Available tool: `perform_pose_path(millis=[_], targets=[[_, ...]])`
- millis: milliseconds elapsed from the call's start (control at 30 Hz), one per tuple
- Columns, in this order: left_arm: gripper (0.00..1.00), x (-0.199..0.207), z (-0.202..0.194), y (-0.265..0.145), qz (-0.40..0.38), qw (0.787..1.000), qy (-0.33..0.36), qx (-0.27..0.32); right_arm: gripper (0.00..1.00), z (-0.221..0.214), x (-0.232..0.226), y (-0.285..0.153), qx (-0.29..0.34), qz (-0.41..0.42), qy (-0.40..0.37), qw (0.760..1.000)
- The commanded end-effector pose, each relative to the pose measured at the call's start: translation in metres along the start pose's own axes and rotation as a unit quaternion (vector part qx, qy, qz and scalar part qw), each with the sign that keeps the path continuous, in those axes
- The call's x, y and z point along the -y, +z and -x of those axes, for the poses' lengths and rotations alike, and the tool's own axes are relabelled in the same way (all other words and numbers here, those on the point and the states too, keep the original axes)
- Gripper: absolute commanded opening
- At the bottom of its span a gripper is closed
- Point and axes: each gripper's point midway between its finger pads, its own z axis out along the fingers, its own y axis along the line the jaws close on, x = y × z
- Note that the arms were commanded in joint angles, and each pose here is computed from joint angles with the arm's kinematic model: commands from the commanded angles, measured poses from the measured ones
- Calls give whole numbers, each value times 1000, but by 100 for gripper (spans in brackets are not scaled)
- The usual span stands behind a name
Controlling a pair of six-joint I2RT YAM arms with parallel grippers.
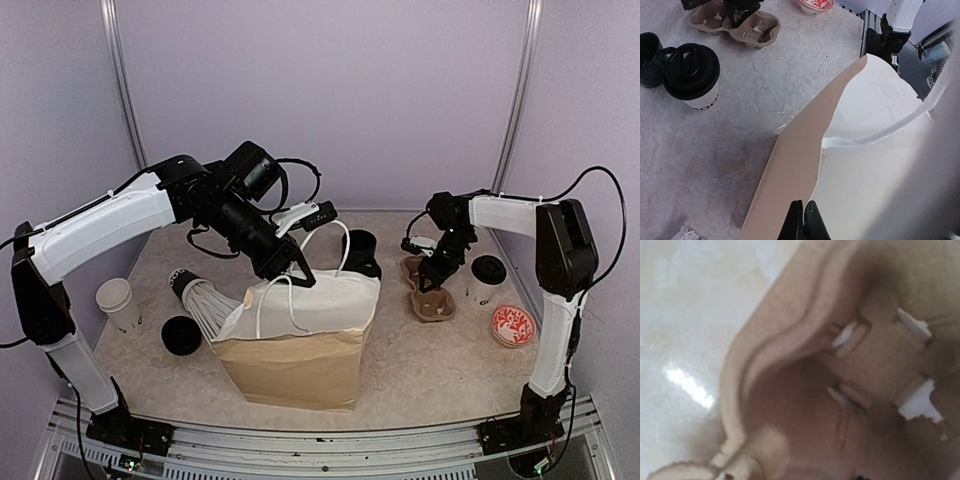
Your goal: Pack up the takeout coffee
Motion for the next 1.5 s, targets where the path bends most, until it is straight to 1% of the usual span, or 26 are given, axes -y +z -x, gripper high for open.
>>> perform_pose_path(millis=[0,200,267,333,400,467,633,767,900,967,1200,1400,1467], targets=[[0,-3,-12,10,2,1000,-11,-29,42,-5,-15,-3,0,21,-68,997],[0,-3,-11,11,1,1000,-11,-28,42,-22,-23,-8,-7,30,-183,983],[0,-3,-11,11,1,1000,-12,-29,45,-29,-22,-8,-13,19,-214,977],[0,-3,-11,12,1,999,-14,-30,50,-28,-13,-9,-16,-8,-219,976],[0,-4,-10,12,1,999,-15,-31,57,-25,-9,-14,-15,-16,-204,979],[0,-4,-10,13,0,999,-16,-32,61,-20,-12,-20,-7,-12,-187,982],[0,-4,-8,15,-1,999,-17,-32,64,-13,-16,-26,8,0,-128,992],[0,-5,-6,15,-1,999,-19,-31,63,-20,-18,-19,-7,6,-79,997],[0,-4,-7,16,-3,999,-19,-32,57,-25,-19,-12,-21,14,-46,999],[0,-4,-8,17,-3,999,-20,-34,56,-26,-18,-10,-26,13,-32,999],[0,-3,-11,19,-4,999,-20,-38,55,-25,-12,-8,-35,2,1,999],[0,-3,-13,19,-3,999,-22,-39,58,-32,-6,-4,-51,-15,10,999],[0,-4,-12,19,-2,999,-22,-39,57,-33,-4,-5,-52,-23,12,998]])
